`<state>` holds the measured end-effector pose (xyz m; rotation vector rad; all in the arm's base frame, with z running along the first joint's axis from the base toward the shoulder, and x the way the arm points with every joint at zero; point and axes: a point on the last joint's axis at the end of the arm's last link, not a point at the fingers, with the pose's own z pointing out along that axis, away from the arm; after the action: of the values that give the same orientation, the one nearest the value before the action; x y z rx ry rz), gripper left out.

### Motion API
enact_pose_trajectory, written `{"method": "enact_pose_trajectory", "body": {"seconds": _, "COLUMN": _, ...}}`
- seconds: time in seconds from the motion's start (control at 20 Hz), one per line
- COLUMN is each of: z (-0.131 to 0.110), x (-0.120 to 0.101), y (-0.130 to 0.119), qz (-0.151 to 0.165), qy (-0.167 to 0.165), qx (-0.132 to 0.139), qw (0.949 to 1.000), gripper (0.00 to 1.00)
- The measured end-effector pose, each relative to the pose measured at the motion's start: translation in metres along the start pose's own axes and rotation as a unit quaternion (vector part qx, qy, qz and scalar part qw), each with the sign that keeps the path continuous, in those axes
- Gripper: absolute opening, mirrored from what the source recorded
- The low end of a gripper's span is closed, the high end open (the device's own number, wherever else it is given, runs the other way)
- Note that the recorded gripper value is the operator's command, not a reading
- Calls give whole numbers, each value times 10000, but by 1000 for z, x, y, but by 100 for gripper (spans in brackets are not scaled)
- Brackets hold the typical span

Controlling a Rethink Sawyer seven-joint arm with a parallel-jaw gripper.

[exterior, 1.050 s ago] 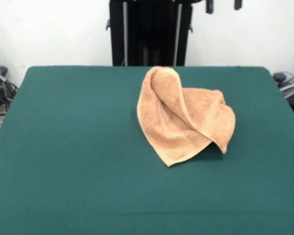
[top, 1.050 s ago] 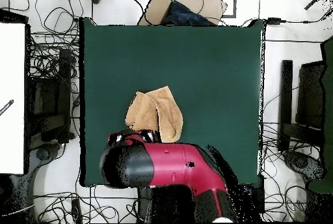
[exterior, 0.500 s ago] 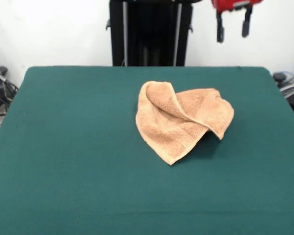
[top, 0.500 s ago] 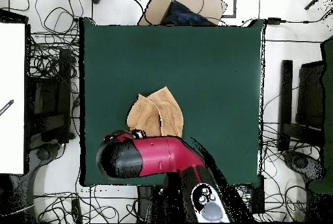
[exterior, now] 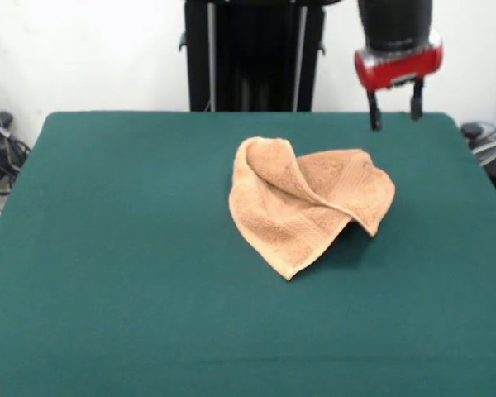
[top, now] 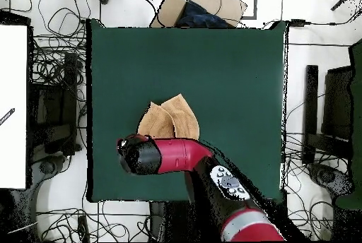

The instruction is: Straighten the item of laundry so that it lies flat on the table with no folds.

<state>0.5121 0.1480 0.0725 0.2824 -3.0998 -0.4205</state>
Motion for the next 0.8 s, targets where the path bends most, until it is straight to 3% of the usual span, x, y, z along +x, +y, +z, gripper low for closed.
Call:
{"method": "enact_pose_trajectory", "body": {"seconds": 0.45, "z": 35, "x": 19, "y": -5, "qz": 96, "qy": 261, "qx": -151, "qw": 9995, "gripper": 100}}
{"method": "enact_pose_trajectory", "body": {"seconds": 0.8, "z": 36, "x": 32, "y": -23, "qz": -95, "qy": 255, "qx": 284, "qw": 9992, "gripper": 100}}
